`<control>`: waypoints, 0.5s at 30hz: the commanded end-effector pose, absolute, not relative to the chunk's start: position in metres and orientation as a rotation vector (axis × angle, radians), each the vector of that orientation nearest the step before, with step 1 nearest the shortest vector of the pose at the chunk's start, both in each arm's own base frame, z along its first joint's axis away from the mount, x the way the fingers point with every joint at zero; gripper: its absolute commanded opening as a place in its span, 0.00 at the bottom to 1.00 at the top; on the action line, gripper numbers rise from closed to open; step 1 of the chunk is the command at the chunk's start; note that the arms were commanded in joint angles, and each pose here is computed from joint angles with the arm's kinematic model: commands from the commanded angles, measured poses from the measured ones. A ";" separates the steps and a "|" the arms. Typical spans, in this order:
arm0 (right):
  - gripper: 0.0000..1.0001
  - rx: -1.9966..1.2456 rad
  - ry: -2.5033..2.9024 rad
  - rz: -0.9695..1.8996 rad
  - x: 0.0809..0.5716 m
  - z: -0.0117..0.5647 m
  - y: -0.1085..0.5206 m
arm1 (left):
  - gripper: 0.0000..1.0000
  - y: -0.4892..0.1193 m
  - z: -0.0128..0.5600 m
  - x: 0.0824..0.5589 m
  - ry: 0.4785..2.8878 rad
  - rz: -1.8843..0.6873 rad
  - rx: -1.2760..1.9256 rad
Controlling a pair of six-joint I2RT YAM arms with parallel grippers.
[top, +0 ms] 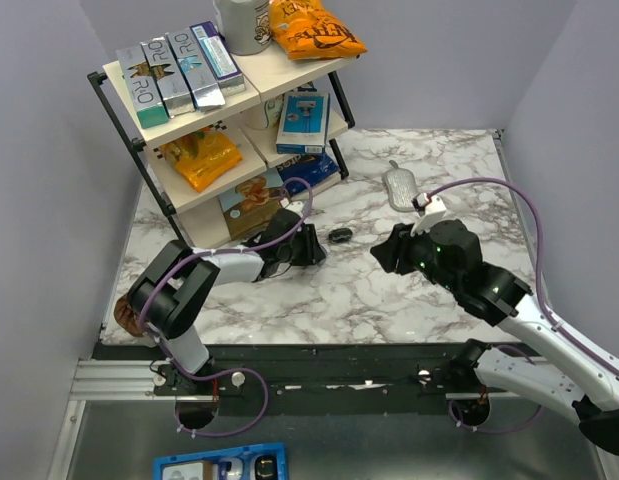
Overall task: Insert the wireless bluetooth earbuds into the charging case
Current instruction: Place the charging case at the center of the board.
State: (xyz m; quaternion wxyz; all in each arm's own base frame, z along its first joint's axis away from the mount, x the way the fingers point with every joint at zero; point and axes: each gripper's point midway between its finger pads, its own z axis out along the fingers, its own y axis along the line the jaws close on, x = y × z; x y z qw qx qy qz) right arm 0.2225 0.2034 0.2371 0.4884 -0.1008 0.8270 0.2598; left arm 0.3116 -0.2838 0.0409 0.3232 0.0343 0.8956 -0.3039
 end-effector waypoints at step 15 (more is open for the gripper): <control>0.49 -0.222 1.998 0.590 0.227 0.228 0.196 | 0.67 -0.224 0.026 0.298 2.487 -0.574 0.078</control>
